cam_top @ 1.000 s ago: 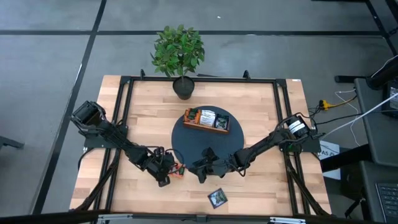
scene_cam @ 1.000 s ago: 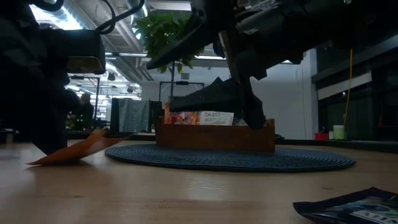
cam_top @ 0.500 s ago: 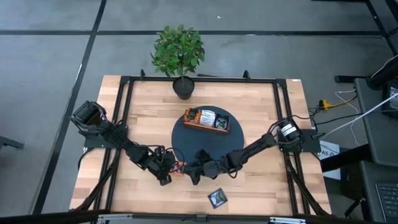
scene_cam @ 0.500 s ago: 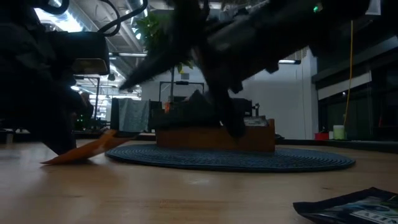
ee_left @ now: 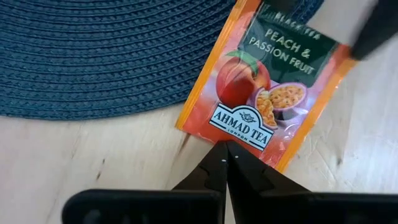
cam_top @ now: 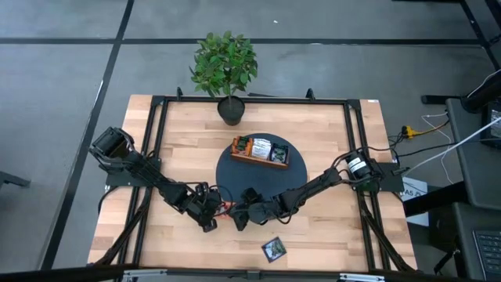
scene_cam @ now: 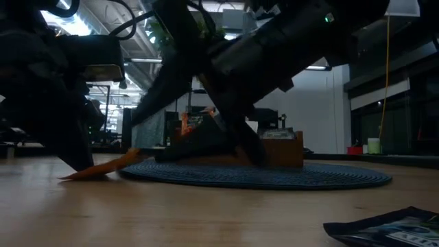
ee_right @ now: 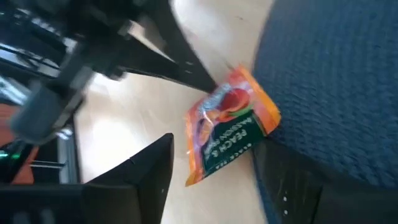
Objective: Pick & Place Tea
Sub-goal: Put the orange tea bag into the left side of the wooden organizer
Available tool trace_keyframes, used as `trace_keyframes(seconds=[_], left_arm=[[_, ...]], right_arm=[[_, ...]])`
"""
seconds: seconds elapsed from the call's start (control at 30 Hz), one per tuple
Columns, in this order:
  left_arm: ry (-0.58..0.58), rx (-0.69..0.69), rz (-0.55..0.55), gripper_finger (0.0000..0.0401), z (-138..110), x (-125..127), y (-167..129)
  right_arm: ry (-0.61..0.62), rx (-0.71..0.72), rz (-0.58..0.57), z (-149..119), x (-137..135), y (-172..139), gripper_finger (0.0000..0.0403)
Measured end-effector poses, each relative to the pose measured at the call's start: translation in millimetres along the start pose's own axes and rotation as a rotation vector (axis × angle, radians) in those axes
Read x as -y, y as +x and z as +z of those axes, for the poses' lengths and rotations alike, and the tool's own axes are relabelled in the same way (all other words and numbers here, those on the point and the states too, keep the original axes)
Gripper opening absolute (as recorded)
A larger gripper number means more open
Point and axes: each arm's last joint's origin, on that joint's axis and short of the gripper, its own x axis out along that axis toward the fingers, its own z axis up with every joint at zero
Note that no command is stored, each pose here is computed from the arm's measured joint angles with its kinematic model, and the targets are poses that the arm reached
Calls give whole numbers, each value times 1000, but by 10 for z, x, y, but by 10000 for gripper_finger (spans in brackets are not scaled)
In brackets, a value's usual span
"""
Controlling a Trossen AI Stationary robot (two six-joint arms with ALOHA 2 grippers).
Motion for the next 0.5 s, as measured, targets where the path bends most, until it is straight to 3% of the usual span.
trace_keyframes(seconds=[0.5], left_arm=[[-6, 36, -10, 3, 24, 20, -2]], right_arm=[[-5, -7, -33, 18, 46, 11, 107]])
